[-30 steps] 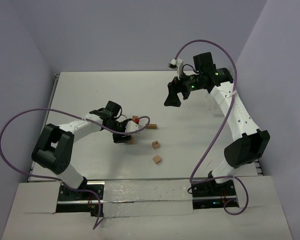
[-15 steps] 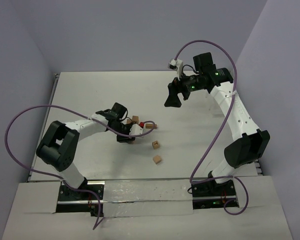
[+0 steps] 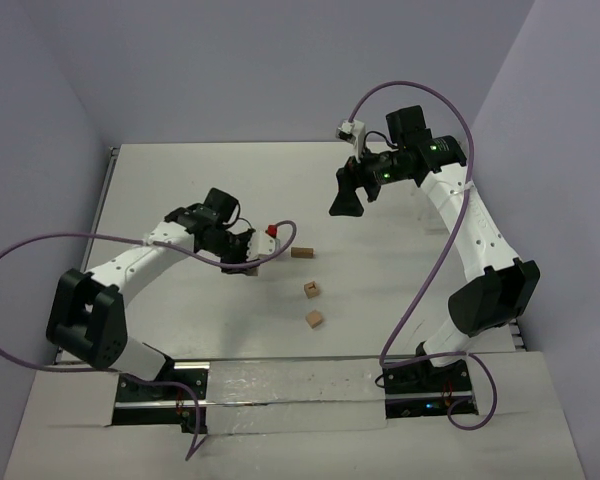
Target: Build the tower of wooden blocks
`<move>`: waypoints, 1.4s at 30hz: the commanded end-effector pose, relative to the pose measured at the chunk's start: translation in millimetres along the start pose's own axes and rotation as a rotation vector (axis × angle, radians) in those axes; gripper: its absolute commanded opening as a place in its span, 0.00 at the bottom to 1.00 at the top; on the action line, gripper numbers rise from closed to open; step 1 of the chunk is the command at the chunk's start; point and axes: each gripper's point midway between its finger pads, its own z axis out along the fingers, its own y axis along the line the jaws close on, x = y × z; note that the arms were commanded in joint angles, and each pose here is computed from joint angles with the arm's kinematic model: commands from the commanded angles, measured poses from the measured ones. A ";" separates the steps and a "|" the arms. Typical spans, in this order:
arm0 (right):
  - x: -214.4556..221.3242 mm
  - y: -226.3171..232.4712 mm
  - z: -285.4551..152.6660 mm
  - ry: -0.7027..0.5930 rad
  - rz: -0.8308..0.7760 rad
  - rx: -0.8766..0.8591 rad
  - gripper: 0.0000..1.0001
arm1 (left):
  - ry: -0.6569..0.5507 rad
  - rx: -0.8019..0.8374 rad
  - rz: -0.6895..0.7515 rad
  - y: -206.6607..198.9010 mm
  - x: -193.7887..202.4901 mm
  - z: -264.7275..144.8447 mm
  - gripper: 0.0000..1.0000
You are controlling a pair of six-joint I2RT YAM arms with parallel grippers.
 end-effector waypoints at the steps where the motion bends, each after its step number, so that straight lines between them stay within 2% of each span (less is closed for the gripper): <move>1: -10.9 7.2 -7.9 -0.028 -0.032 -0.017 1.00 | -0.011 -0.012 -0.024 -2.5 -7.9 -37.9 0.02; 7: -11.2 7.3 -6.8 -0.018 -0.028 -0.025 1.00 | 0.016 -0.046 -0.056 31.5 3.8 -54.0 0.01; 14: -9.3 5.5 -7.2 -0.008 -0.027 -0.018 1.00 | -0.047 -0.122 0.035 74.5 -12.8 -51.9 0.03; 24: -8.4 4.1 -5.6 -0.001 -0.020 -0.022 1.00 | -0.076 -0.092 0.098 83.1 -12.3 -34.3 0.11; 42: -6.6 3.3 -0.8 0.012 -0.013 -0.039 1.00 | -0.091 -0.039 0.113 90.0 -17.9 -14.9 0.18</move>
